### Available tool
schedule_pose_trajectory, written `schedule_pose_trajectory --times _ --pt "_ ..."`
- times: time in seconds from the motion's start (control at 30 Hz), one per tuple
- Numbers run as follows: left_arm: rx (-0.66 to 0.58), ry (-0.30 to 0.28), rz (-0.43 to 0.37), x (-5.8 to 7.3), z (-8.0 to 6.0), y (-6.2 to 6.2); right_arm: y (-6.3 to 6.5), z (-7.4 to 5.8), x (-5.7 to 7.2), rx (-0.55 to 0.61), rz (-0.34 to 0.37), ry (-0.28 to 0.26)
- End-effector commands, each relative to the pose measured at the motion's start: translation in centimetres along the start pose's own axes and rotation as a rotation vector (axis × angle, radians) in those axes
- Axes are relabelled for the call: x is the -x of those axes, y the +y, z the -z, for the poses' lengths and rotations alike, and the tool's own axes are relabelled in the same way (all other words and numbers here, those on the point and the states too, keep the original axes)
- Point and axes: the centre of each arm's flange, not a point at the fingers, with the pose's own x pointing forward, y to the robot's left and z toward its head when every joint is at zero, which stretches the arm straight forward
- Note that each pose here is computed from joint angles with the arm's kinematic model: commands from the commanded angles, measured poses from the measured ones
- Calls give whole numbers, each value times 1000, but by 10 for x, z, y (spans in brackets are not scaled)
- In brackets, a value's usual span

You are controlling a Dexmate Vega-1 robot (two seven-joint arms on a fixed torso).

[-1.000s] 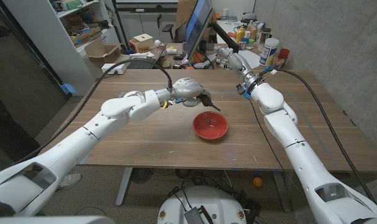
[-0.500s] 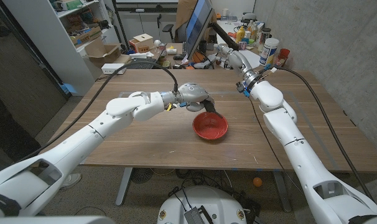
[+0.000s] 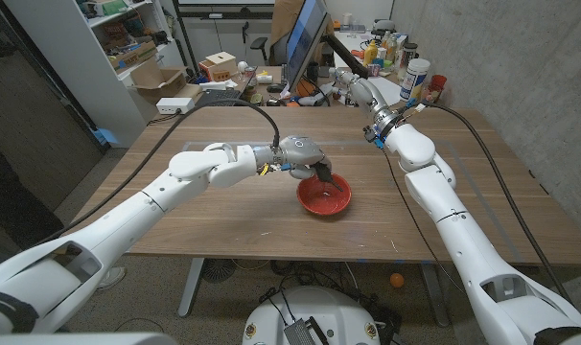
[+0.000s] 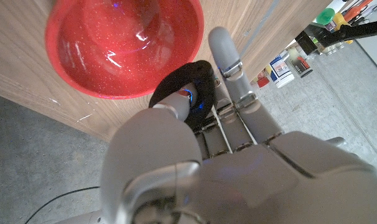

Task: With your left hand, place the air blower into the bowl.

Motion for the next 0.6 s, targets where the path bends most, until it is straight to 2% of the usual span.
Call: schedule_pose_trajectory --times 0.03,0.6 --pt "4 -29 49 -6 -6 -12 -1 4 -2 -7 1 -2" --pt "6 -52 94 -11 -14 -31 -10 4 -5 -8 33 17"
